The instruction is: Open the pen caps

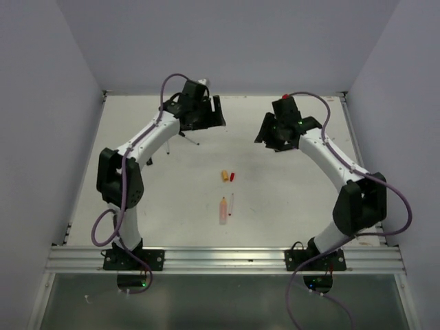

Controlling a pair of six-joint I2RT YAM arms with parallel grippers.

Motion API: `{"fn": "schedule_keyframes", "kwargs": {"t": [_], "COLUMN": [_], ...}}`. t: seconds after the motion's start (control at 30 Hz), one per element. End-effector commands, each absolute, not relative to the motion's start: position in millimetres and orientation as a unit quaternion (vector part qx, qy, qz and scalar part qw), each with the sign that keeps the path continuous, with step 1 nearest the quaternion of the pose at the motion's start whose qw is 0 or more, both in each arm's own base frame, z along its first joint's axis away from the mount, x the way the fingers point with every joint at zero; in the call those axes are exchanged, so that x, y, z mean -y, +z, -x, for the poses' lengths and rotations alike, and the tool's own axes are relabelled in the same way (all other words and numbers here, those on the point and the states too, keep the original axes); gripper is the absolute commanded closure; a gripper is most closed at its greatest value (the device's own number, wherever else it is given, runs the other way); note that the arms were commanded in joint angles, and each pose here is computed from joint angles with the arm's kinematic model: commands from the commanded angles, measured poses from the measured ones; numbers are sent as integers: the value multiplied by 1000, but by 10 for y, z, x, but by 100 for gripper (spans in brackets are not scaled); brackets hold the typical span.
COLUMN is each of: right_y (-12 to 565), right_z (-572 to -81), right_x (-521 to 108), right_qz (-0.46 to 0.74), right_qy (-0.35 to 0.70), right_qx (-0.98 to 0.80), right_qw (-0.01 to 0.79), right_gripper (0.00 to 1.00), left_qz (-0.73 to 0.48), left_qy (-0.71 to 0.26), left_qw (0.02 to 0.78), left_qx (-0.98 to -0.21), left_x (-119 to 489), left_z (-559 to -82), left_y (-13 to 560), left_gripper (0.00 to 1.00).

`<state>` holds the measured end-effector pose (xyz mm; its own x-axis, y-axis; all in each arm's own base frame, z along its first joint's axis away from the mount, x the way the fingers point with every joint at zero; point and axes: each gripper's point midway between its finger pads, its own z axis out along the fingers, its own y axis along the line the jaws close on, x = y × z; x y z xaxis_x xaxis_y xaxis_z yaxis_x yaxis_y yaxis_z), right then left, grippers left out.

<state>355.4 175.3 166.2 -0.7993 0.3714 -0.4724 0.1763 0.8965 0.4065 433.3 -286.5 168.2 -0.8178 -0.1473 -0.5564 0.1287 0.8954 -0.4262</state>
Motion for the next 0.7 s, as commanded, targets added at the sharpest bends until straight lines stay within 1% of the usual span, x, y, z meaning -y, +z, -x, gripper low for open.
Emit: {"fn": "schedule_keyframes", "kwargs": {"t": [0.0,0.03,0.07,0.1,0.13,0.17,0.2,0.23,0.27,0.3,0.33,0.37,0.4,0.43,0.57,0.67], "right_y": [1677,1634,1625,1779,1712,1511,1438,1563,1335,1291,1395,1163,1113,1158,955,786], "right_z": [-4045,-4271,-4409,-4606,-4720,-4852,-4936,-5108,-5209,-5274,-5416,-5496,-5548,-5661,-5886,-6029], "right_x": [-1508,-1499,-1421,-1412,-1360,-1296,-1259,-1240,-1203,-1172,-1171,-1119,-1102,-1091,-938,-856], "right_qz": [-173,-174,-184,-189,-199,-211,-217,-225,-229,-233,-238,-242,-242,-246,-257,-261], "right_qy": [115,102,93,99,87,71,60,57,38,27,28,6,-1,-2,-27,-36], "right_qx": [-926,-925,-922,-914,-913,-917,-918,-908,-912,-911,-903,-906,-906,-900,-895,-893], "right_qw": [317,322,326,346,345,332,328,349,338,339,356,347,347,359,363,364], "right_gripper": [50,49,46,44,43,39,37,35,31,27,25,19,16,16,11,11], "left_qz": [-26,-29,-32,-35,-36,-38,-38,-39,-43,-45,-50,-57,-61,-65,-77,-83], "left_qy": [-260,-263,-271,-280,-282,-287,-292,-294,-299,-304,-308,-317,-318,-323,-326,-321], "left_qw": [362,361,364,375,374,374,381,379,378,381,382,380,381,383,382,377], "left_qx": [-895,-894,-891,-883,-883,-881,-876,-877,-875,-872,-870,-867,-866,-863,-861,-865], "left_x": [2809,2806,2809,2801,2788,2788,2776,2768,2771,2779,2793,2821,2826,2840,2840,2817], "left_z": [-4335,-4298,-4266,-4218,-4176,-4143,-4108,-4076,-4049,-4028,-4018,-3997,-3990,-3985,-3940,-3909], "left_y": [2153,2068,2082,2170,2074,2062,2117,2040,2039,2060,2042,2052,2047,2044,1971,1901], "left_gripper": [25,25,25,25,25,25,25,25,24,24,24,24,24,24,23,23]}}
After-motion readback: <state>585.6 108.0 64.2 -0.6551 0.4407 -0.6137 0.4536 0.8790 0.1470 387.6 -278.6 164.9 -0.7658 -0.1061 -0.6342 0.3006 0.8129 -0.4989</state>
